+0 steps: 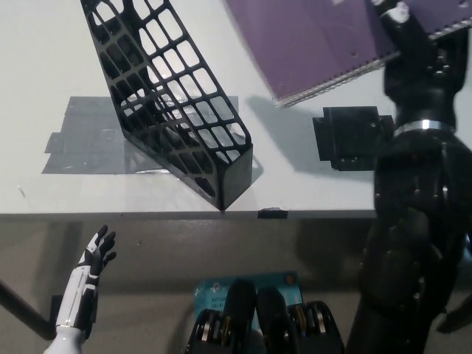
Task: A person hands a notebook to the robot and the robot grabs it with its right hand and places it in the magazine stand kept in the centre of the desk infront of it.
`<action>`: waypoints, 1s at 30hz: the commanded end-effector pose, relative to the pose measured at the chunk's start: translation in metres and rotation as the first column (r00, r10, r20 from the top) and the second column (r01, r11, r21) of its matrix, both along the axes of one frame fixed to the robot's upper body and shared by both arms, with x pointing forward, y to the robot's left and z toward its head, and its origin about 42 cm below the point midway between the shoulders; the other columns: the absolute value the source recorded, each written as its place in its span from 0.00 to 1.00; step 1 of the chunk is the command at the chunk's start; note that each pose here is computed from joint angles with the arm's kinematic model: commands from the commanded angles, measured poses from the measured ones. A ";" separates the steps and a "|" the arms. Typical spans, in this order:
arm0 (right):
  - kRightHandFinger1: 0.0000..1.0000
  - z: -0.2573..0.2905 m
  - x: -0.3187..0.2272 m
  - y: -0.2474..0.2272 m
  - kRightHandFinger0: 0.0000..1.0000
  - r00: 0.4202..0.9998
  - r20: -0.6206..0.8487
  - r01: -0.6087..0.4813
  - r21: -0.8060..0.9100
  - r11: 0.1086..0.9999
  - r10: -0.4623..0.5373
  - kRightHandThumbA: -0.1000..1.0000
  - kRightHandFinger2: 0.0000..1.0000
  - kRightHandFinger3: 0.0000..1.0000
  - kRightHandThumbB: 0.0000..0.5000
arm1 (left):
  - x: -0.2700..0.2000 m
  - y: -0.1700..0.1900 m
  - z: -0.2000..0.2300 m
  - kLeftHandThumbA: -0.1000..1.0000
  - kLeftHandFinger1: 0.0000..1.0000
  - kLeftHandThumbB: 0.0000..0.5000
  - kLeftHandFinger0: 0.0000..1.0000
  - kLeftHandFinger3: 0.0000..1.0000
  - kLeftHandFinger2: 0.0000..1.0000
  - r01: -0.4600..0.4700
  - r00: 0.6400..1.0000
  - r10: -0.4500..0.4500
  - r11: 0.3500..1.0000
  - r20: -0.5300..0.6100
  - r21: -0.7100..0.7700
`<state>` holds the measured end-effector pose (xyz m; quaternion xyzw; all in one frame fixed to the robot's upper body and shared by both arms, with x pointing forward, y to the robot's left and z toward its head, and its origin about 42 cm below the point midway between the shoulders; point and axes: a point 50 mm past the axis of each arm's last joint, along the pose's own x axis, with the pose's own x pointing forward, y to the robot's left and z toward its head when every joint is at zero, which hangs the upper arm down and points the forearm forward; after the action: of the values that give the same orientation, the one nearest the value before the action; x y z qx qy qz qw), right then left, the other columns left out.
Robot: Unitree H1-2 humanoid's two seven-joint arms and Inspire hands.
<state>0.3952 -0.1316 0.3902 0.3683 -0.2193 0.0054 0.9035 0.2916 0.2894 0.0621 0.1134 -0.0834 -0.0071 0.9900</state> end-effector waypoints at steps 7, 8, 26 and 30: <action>0.00 0.036 -0.001 0.047 0.00 0.992 0.111 -0.061 0.001 0.998 0.060 1.00 0.00 0.00 0.00 | 0.008 0.005 0.012 1.00 1.00 1.00 0.98 1.00 1.00 0.018 0.998 -0.019 1.000 0.063 0.019; 0.00 0.035 0.001 0.051 0.00 0.994 0.099 -0.051 -0.007 0.999 0.051 1.00 0.00 0.00 0.00 | 0.008 0.006 0.012 1.00 1.00 1.00 0.99 1.00 1.00 0.019 0.998 -0.020 1.000 0.062 0.015; 0.00 0.024 0.017 0.076 0.00 0.998 0.047 -0.030 -0.018 0.999 0.031 1.00 0.00 0.00 0.00 | 0.007 0.005 0.010 1.00 1.00 1.00 0.98 1.00 1.00 0.017 0.998 -0.018 1.000 0.057 0.022; 0.00 0.026 0.016 0.081 0.00 0.998 0.055 -0.041 -0.001 0.999 0.041 1.00 0.00 0.00 0.00 | 0.007 0.005 0.010 1.00 1.00 1.00 0.99 1.00 1.00 0.020 0.998 -0.021 1.000 0.056 0.017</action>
<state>0.4244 -0.0796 0.3639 0.3281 -0.1518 -0.0026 0.9323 0.2946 0.2911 0.0633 0.1174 -0.0843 -0.0084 0.9895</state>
